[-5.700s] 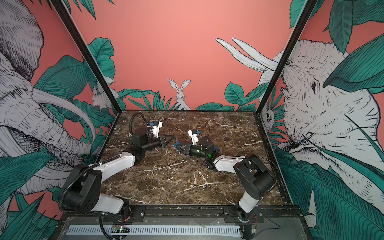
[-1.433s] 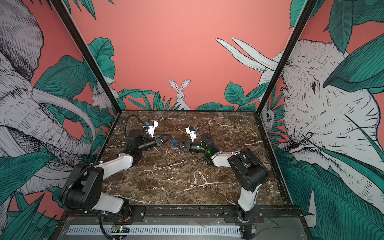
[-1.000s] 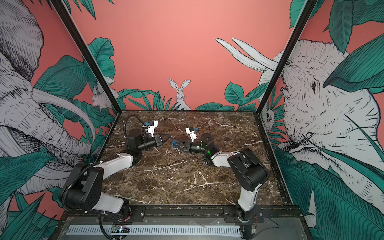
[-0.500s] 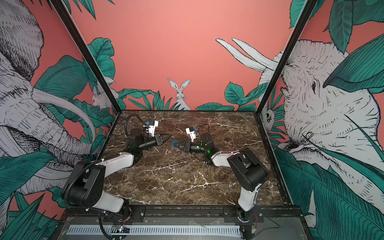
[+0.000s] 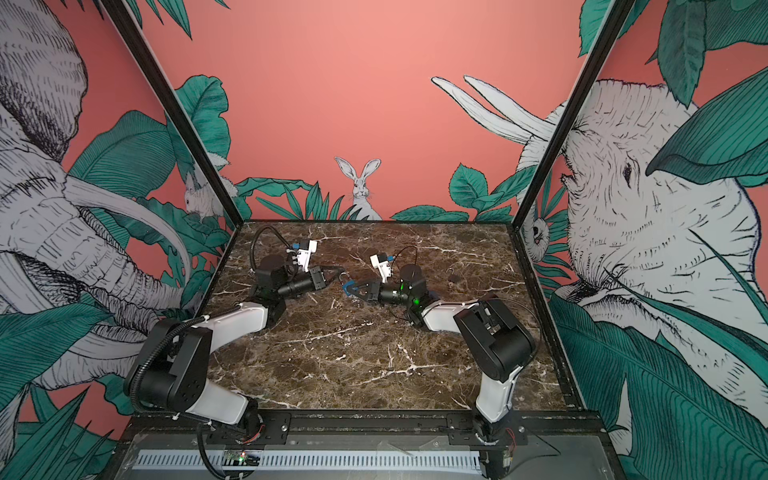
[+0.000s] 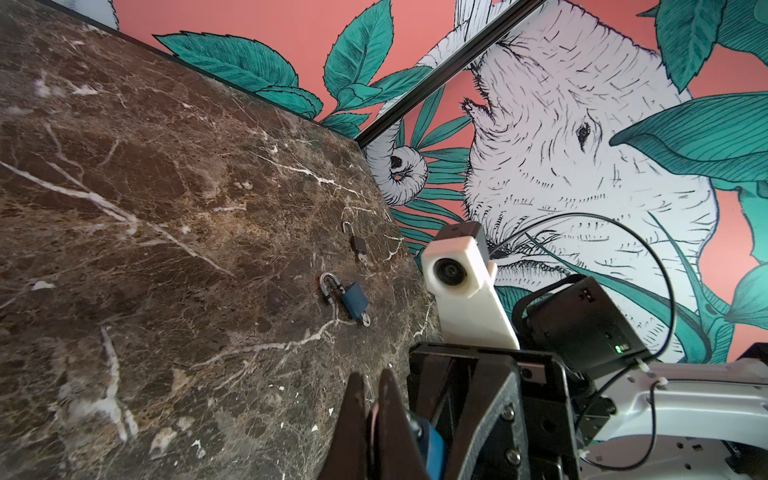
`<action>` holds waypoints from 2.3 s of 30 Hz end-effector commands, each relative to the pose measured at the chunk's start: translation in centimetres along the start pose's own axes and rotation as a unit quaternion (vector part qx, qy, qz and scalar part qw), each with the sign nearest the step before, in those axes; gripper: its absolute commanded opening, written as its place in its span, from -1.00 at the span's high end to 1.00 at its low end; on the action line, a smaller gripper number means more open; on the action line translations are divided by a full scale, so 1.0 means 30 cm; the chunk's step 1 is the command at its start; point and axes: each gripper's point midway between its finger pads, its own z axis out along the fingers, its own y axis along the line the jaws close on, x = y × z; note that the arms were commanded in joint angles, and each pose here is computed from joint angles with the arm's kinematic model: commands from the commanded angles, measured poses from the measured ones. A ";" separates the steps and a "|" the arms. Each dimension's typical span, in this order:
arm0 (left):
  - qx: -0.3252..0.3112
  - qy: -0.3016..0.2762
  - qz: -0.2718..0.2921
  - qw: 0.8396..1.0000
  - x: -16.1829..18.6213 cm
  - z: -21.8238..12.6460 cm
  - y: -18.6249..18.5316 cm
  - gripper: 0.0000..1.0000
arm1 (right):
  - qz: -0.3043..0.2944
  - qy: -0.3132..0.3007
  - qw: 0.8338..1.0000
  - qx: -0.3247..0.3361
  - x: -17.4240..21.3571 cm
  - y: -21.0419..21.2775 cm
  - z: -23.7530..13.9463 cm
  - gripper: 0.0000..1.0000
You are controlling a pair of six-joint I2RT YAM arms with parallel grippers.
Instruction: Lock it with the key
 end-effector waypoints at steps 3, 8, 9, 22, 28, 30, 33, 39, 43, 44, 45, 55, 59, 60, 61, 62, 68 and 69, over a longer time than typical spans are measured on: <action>0.020 0.047 -0.015 0.999 0.070 0.012 -0.023 0.91 | -0.087 -0.021 0.994 -0.070 -0.076 0.172 0.013 1.00; 0.027 0.045 -0.012 0.999 0.069 0.011 -0.031 0.91 | -0.085 -0.026 0.993 -0.077 -0.092 0.181 0.004 1.00; 0.027 0.045 -0.012 0.999 0.071 0.011 -0.030 0.91 | -0.084 -0.025 0.993 -0.079 -0.094 0.186 0.004 1.00; 0.039 0.041 -0.014 0.998 0.063 0.011 -0.046 0.91 | -0.083 -0.022 0.993 -0.077 -0.093 0.171 0.009 1.00; 0.043 0.045 -0.019 0.998 0.068 0.009 -0.054 0.90 | -0.085 -0.023 0.993 -0.075 -0.100 0.165 0.017 1.00; 0.044 0.046 -0.020 0.998 0.072 0.009 -0.058 0.90 | -0.087 -0.023 0.993 -0.072 -0.104 0.159 0.019 1.00; 0.046 0.051 -0.023 0.997 0.080 0.009 -0.062 0.90 | -0.089 -0.024 0.993 -0.067 -0.108 0.152 0.022 1.00; 0.045 0.058 -0.026 0.997 0.096 0.009 -0.064 0.90 | -0.094 -0.028 0.993 -0.058 -0.125 0.145 0.031 1.00; 0.047 0.061 -0.027 0.997 0.107 0.011 -0.072 0.90 | -0.102 -0.031 0.993 -0.050 -0.137 0.142 0.036 1.00; 0.048 0.062 -0.026 0.997 0.110 0.011 -0.074 0.90 | -0.103 -0.034 0.993 -0.049 -0.146 0.142 0.036 1.00; 0.047 0.062 -0.027 0.997 0.115 0.011 -0.073 0.90 | -0.104 -0.034 0.993 -0.049 -0.149 0.143 0.038 1.00; 0.048 0.065 -0.031 0.996 0.141 0.004 -0.071 0.90 | -0.111 -0.052 0.991 -0.045 -0.203 0.145 0.038 1.00; 0.052 0.069 -0.029 0.996 0.152 0.007 -0.083 0.90 | -0.113 -0.057 0.991 -0.046 -0.215 0.148 0.039 1.00; 0.054 0.069 -0.027 0.996 0.153 0.008 -0.089 0.90 | -0.112 -0.060 0.991 -0.044 -0.219 0.142 0.039 1.00; 0.055 0.071 -0.027 0.996 0.156 0.010 -0.092 0.90 | -0.113 -0.061 0.991 -0.044 -0.222 0.143 0.039 1.00; 0.056 0.073 -0.027 0.995 0.161 0.014 -0.095 0.90 | -0.113 -0.062 0.991 -0.045 -0.227 0.143 0.040 1.00; 0.060 0.082 -0.024 0.995 0.180 0.027 -0.106 0.91 | -0.114 -0.072 0.990 -0.047 -0.250 0.144 0.040 1.00; 0.061 0.082 -0.024 0.995 0.181 0.026 -0.106 0.91 | -0.115 -0.072 0.990 -0.046 -0.253 0.145 0.040 1.00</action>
